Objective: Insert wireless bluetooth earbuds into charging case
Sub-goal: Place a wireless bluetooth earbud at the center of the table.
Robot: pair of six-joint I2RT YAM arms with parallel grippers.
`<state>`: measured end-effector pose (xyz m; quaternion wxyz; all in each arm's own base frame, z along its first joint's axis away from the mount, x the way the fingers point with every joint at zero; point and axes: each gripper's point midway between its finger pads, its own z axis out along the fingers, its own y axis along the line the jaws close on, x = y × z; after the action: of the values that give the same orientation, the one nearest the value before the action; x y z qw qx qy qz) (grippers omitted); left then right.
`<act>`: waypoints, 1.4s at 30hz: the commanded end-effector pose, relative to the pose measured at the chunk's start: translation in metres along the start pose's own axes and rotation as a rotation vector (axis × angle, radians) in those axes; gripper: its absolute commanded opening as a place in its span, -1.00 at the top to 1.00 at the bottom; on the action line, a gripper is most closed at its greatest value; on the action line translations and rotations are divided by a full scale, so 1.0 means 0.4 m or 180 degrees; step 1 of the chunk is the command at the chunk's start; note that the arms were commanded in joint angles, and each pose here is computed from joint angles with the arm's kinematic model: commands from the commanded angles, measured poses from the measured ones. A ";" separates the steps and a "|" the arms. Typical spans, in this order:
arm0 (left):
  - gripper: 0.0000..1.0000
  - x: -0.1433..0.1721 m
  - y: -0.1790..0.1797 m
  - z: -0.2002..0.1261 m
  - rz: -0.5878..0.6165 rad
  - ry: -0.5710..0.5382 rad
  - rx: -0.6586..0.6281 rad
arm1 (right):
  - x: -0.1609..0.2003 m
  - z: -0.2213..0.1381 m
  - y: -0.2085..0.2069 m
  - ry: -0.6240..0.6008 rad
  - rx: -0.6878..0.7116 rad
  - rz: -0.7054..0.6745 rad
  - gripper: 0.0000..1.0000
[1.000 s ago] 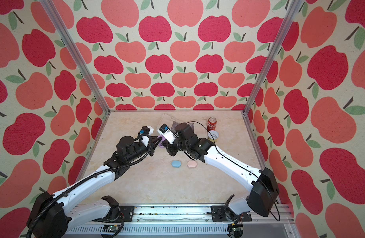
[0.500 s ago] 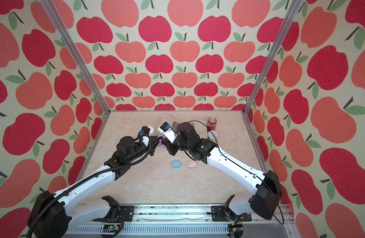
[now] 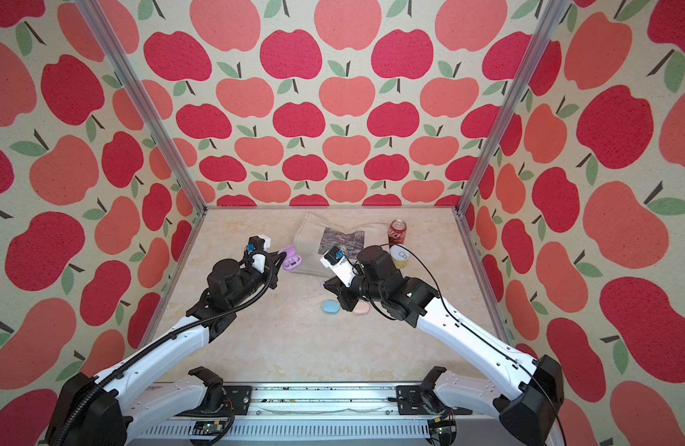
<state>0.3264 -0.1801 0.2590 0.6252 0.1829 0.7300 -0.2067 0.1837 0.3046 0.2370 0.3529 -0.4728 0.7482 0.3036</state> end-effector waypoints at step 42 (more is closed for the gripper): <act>1.00 -0.072 0.000 -0.172 -0.0004 -0.0142 -0.0119 | 0.407 0.269 -0.159 0.2007 0.0312 -0.0164 0.27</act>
<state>0.2739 -0.1486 0.2900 0.6338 0.1660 0.7265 -0.2073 0.2082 0.2943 0.0268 0.1277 -0.5591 0.8090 0.1286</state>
